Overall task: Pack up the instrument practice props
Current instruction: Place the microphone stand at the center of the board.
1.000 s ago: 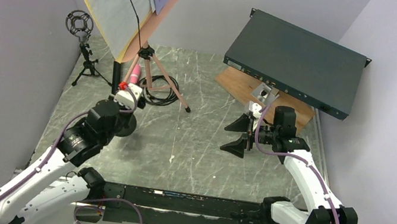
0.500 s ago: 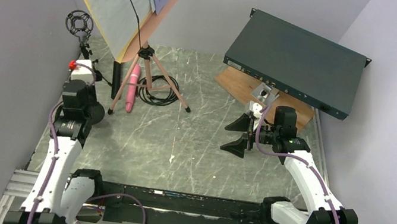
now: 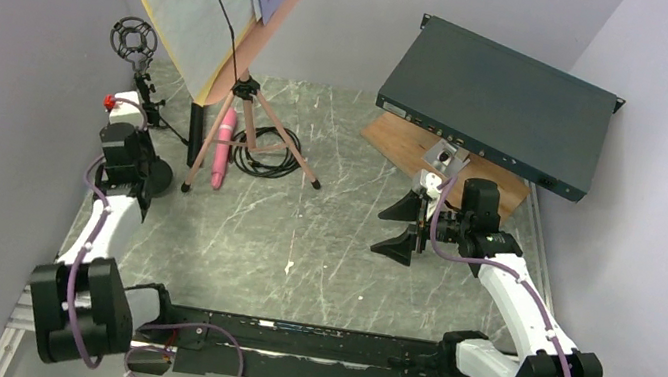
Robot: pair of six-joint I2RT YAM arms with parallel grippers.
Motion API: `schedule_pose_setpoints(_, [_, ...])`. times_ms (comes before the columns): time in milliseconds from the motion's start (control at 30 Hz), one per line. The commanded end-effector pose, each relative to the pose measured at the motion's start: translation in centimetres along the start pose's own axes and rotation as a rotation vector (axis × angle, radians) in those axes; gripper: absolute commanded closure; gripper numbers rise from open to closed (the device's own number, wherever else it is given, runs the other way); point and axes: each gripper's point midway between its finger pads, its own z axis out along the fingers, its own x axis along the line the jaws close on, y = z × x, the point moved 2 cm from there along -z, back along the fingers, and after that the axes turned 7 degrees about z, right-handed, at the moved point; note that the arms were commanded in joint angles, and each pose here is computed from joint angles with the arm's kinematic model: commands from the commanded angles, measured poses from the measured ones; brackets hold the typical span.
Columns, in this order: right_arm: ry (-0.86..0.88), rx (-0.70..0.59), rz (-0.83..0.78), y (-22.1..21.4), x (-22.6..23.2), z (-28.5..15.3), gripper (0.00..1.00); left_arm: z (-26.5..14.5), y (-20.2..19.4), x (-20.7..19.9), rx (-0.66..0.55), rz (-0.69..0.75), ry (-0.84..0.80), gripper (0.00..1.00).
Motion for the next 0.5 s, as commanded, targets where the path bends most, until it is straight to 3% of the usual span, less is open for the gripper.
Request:
schedule_pose_setpoints(0, [0.001, -0.031, -0.079, 1.6, 0.0, -0.2, 0.14, 1.8, 5.6, 1.0, -0.237, -0.023, 0.014, 1.00])
schedule_pose_setpoints(400, [0.000, -0.025, -0.075, 1.4, -0.2, -0.1, 0.14, 5.7, 4.2, 1.1, -0.223, -0.056, -0.010, 1.00])
schedule_pose_setpoints(467, [-0.001, -0.023, -0.070, 1.3, -0.3, -0.1, 0.14, 6.0, 4.0, 1.0, -0.218, -0.065, -0.016, 0.96])
